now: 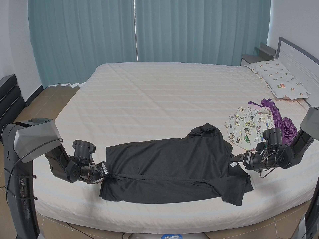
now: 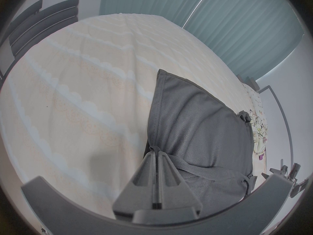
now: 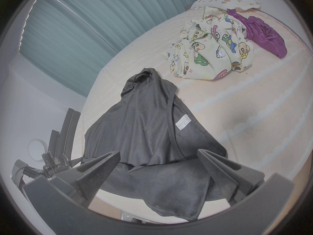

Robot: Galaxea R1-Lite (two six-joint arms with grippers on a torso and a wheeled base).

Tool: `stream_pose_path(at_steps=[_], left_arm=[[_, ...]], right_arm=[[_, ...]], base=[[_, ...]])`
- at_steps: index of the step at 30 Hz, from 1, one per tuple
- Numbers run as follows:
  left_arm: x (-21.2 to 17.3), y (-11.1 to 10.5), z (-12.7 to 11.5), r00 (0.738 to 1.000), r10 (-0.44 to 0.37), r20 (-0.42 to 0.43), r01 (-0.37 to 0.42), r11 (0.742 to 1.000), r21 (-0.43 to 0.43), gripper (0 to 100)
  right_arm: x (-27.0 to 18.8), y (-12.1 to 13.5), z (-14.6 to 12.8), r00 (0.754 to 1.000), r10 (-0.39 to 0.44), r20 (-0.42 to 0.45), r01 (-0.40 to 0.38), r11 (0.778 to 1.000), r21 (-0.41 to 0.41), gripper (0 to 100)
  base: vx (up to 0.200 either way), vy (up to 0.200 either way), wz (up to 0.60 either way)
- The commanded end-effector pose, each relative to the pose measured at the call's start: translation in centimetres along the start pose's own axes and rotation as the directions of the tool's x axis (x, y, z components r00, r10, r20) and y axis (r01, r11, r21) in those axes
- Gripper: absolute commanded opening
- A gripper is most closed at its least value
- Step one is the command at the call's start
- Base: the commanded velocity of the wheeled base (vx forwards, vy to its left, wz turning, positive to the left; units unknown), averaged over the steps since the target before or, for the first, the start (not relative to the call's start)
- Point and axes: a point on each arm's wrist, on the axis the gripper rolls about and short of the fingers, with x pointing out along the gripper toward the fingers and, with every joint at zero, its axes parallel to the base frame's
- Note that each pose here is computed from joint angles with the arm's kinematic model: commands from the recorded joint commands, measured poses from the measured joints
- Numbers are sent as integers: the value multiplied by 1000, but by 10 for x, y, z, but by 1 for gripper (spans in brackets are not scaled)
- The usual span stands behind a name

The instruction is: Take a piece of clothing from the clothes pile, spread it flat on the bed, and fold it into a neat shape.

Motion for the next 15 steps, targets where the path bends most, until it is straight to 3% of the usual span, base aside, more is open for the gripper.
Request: stream_pose_path(at_steps=[1, 15], left_arm=[[-1, 1, -1, 1000, 0, -6, 0, 1000, -4, 0], [-1, 0, 0, 1000, -13, 9, 14, 999, -29, 0]], right_arm=[[17, -14, -4, 999, -26, -37, 28, 999, 32, 100], [11, -26, -16, 995, -58, -77, 62, 997, 54, 100]], base=[[0, 0, 0], [0, 0, 0]])
